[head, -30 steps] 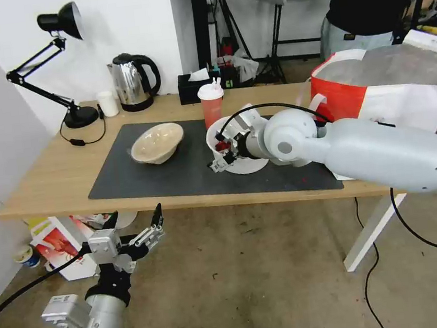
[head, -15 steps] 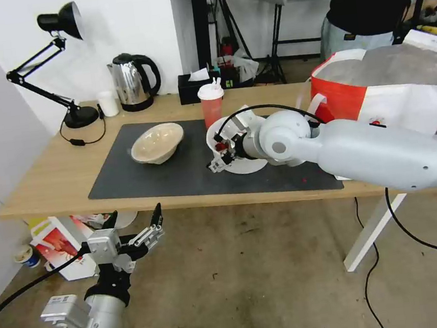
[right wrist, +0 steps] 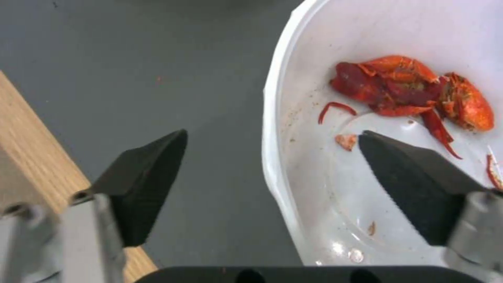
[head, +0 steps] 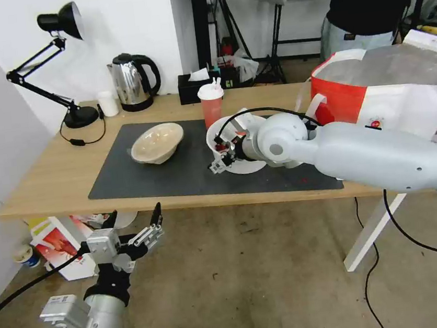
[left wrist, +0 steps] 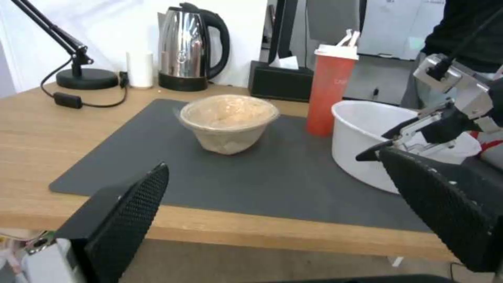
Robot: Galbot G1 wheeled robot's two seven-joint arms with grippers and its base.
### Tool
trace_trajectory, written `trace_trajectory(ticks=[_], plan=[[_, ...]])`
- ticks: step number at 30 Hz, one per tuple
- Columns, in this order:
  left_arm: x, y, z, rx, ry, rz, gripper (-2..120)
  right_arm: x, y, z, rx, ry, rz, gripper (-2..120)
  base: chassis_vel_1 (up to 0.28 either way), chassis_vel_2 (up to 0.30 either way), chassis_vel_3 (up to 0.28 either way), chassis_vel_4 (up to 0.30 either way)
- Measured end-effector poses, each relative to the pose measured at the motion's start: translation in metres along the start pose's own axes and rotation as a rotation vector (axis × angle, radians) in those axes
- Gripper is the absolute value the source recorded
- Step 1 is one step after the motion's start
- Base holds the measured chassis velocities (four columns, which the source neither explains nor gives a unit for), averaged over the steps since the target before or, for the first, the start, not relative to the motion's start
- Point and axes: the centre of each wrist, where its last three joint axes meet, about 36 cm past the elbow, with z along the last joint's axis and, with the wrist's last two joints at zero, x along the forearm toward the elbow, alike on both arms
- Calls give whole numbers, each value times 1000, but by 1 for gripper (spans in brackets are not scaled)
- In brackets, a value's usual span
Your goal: Pick up the trash from the table and place it into the takeout bag.
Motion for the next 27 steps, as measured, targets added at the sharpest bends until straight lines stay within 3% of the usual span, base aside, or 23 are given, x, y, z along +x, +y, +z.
trace_trajectory(ticks=[2,6,11,22,27], plan=[[0,0,0,0,0,0,100,0,0,0,0,-1,1,78,0,0,0,0],[0,0,0,1,2,-1,100,1,0,-2,0,-3,2,59,0,0,0,0],[1,0,0,2,3,-2,100,1,0,-3,0,-4,1,45,0,0,0,0],[2,-1,2,6,8,-3,100,-3,5,-3,-2,5,-14,3,0,0,0,0],[3,-1,2,5,8,-4,100,-7,8,-1,-7,10,-21,0,0,0,0,0]])
